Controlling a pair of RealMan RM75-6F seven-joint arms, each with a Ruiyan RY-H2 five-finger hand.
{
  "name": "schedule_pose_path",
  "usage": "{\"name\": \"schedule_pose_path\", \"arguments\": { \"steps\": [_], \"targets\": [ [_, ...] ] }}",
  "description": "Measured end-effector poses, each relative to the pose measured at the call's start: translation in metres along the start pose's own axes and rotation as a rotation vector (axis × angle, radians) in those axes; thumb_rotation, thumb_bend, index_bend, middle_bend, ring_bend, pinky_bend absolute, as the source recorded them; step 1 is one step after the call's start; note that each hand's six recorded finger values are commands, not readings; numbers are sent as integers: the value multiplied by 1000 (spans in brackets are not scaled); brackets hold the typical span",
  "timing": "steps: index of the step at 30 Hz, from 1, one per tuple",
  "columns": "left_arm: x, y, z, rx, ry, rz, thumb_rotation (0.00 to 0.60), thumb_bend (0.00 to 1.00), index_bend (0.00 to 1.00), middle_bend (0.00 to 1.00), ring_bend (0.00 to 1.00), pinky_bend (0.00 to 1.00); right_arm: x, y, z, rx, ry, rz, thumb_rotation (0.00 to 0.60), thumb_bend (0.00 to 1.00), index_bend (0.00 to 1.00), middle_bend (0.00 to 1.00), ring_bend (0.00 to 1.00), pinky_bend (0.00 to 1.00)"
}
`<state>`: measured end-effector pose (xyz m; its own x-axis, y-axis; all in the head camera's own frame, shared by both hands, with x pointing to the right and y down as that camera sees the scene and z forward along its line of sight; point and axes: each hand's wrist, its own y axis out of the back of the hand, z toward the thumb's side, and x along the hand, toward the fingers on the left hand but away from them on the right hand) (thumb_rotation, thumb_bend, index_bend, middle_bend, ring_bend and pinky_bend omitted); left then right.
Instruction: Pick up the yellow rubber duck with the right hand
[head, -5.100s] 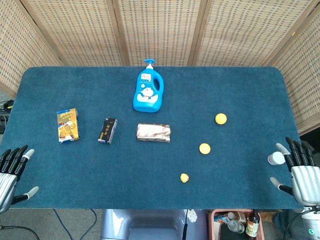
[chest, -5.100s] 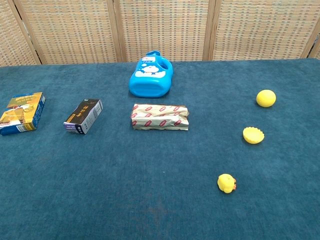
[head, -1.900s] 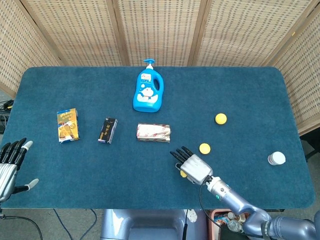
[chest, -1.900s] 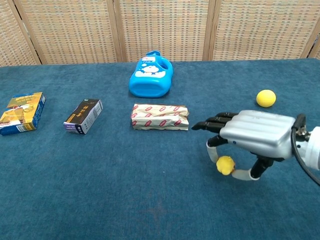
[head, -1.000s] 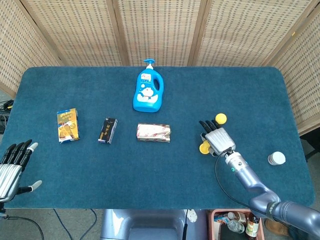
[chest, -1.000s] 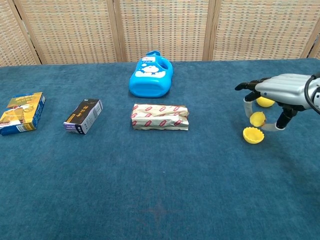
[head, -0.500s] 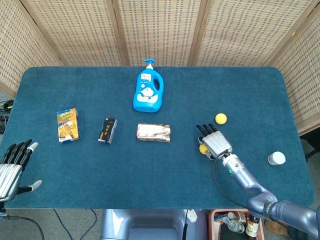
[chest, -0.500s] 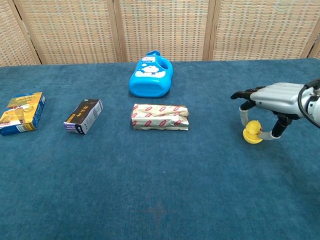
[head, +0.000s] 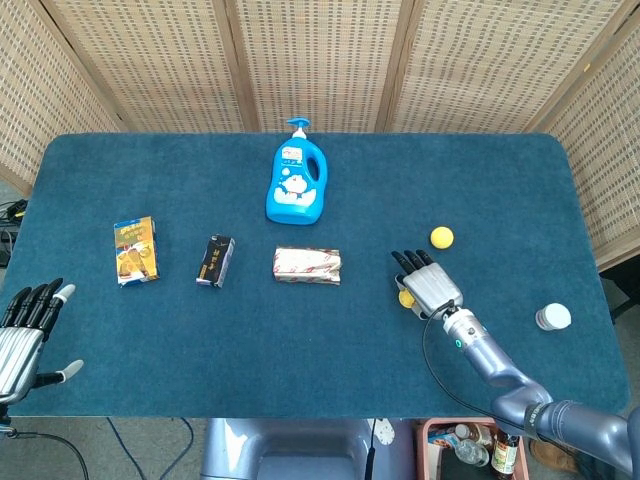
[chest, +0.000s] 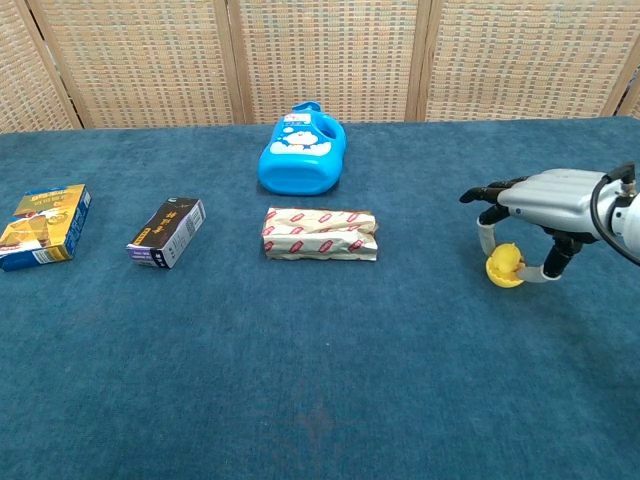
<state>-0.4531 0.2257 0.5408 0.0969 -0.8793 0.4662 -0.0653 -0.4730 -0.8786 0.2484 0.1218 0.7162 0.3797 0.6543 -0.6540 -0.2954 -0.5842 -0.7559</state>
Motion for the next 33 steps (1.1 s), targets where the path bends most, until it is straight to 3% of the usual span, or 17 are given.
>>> {"name": "schedule_pose_path", "arguments": {
  "steps": [5,14,18,22,33],
  "targets": [
    [0,0,0,-3,-1,-3,600,0,0,0,0,0,2,4,-1,22,1,-20,600,274,217,0,0,93],
    [-1,1,0,-6,-4,-1,600,0,0,0,0,0,11,9,-4,24,-7,-39,600,271,213,0,0,94],
    [-1,3,0,-9,-4,4,600,0,0,0,0,0,22,15,-7,16,-10,-65,600,156,158,0,0,91],
    [-2,5,-2,-12,2,16,600,0,0,0,0,0,47,25,-16,-4,-30,-117,600,3,5,0,0,10],
    [-7,9,-5,-12,6,46,600,0,0,0,0,0,163,34,-58,-99,-204,-359,600,0,0,0,0,0]
  ]
}}
